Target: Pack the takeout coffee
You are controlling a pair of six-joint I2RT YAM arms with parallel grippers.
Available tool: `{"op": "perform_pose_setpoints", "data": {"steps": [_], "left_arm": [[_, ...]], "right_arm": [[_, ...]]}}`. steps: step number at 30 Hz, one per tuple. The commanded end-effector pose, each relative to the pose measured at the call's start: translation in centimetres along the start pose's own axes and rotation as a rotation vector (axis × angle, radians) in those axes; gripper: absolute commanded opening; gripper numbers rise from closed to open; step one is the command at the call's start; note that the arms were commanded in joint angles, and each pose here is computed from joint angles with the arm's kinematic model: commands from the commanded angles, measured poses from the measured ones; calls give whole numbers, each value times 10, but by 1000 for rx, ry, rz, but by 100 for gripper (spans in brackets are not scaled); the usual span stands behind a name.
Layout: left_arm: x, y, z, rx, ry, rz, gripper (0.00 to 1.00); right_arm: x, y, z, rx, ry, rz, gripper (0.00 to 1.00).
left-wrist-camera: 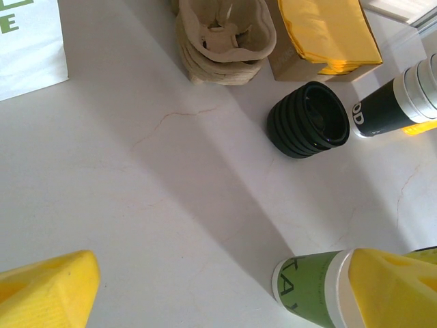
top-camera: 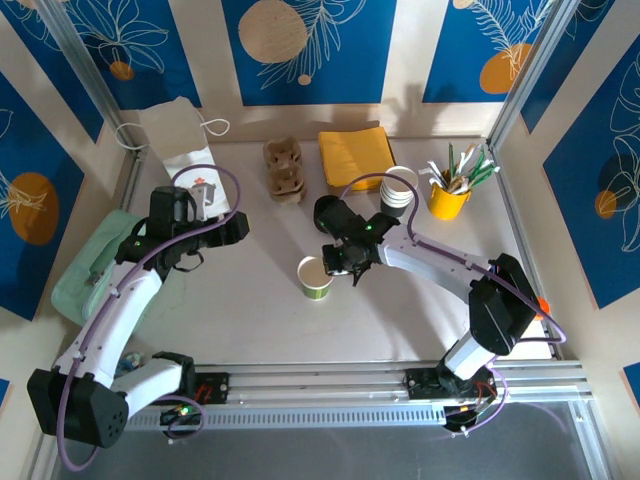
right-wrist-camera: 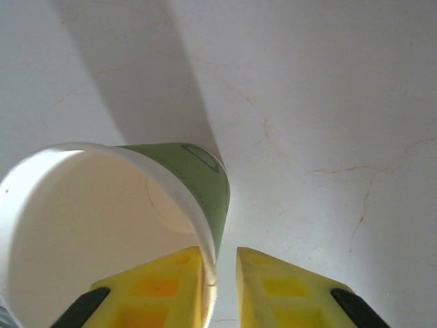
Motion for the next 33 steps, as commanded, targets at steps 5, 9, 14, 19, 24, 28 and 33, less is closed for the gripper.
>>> {"op": "perform_pose_setpoints", "data": {"steps": [5, 9, 14, 19, 24, 28, 33], "left_arm": [[-2, 7, -12, -36, -83, -12, 94], [-13, 15, -25, -77, -117, 20, 93], [-33, 27, -47, -125, -153, 63, 91], [-57, 39, -74, -164, -153, 91, 90], [-87, 46, -95, -159, -121, 149, 89], [-116, 47, -104, -145, -84, 217, 85], [-145, 50, -111, -148, -6, 255, 82]], "right_arm": [[39, 1, 12, 5, 70, -2, 28], [66, -2, 11, -1, 129, -38, 38], [92, -1, -4, -39, 170, -95, 42], [101, -1, -34, -99, 170, -176, 50], [97, 0, -68, -195, 191, -202, 52], [89, 0, -93, -258, 198, -212, 53], [75, 1, -119, -310, 185, -231, 54]]}}
Point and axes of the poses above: each hand's point on the last joint's axis, 136 mm out from that joint toward the fingers, its own x axis back along the fingers, its own z axis along the line the jaws close on, y = z × x, the point moved 9 cm from there along x, back along the fingers, and after that the axes turned 14 degrees about -x, right-handed, at the moved point
